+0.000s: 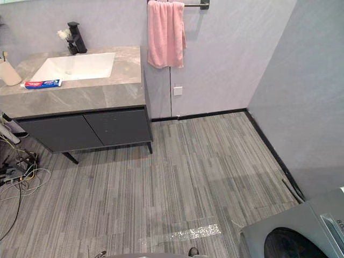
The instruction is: Organize washtable
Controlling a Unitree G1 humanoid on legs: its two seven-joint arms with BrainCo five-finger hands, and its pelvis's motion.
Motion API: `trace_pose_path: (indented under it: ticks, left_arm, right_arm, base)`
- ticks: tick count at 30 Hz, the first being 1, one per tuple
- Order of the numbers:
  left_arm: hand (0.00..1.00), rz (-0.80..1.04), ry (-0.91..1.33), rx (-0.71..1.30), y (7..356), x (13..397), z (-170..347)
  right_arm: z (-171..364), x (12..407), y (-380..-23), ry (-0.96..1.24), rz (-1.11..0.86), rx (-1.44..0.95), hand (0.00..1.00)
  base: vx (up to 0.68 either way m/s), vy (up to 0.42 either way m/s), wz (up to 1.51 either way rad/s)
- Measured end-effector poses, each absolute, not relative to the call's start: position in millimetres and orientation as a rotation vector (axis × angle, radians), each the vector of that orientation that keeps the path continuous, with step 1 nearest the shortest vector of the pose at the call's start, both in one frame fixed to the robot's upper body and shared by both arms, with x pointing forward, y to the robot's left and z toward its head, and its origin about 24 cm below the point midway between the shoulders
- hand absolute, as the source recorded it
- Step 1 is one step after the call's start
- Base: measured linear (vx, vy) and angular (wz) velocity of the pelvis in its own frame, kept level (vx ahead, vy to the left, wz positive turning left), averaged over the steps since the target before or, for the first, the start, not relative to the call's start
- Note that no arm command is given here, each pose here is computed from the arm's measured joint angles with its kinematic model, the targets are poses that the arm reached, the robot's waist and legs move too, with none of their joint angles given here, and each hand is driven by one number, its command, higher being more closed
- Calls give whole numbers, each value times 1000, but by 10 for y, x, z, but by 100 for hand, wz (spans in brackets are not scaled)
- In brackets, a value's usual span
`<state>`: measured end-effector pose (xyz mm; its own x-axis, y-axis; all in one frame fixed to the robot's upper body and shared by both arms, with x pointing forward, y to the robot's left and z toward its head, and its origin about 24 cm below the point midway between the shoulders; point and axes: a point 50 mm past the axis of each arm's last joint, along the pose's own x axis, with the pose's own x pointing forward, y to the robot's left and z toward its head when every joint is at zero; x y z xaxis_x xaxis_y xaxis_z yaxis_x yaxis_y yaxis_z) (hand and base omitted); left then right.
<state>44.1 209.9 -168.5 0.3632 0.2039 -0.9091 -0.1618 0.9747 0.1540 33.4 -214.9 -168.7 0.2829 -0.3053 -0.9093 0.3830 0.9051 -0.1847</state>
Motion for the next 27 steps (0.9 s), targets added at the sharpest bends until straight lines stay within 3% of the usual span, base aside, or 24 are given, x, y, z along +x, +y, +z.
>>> trace_pose_path:
  ticks: [27]
  left_arm:
    - [0, 236, 1130, 57, 2103, 635, -1659]
  right_arm:
    - [-1662, 515, -2150, 1135, -478, 112, 0]
  base:
    - [-31, -21, -1]
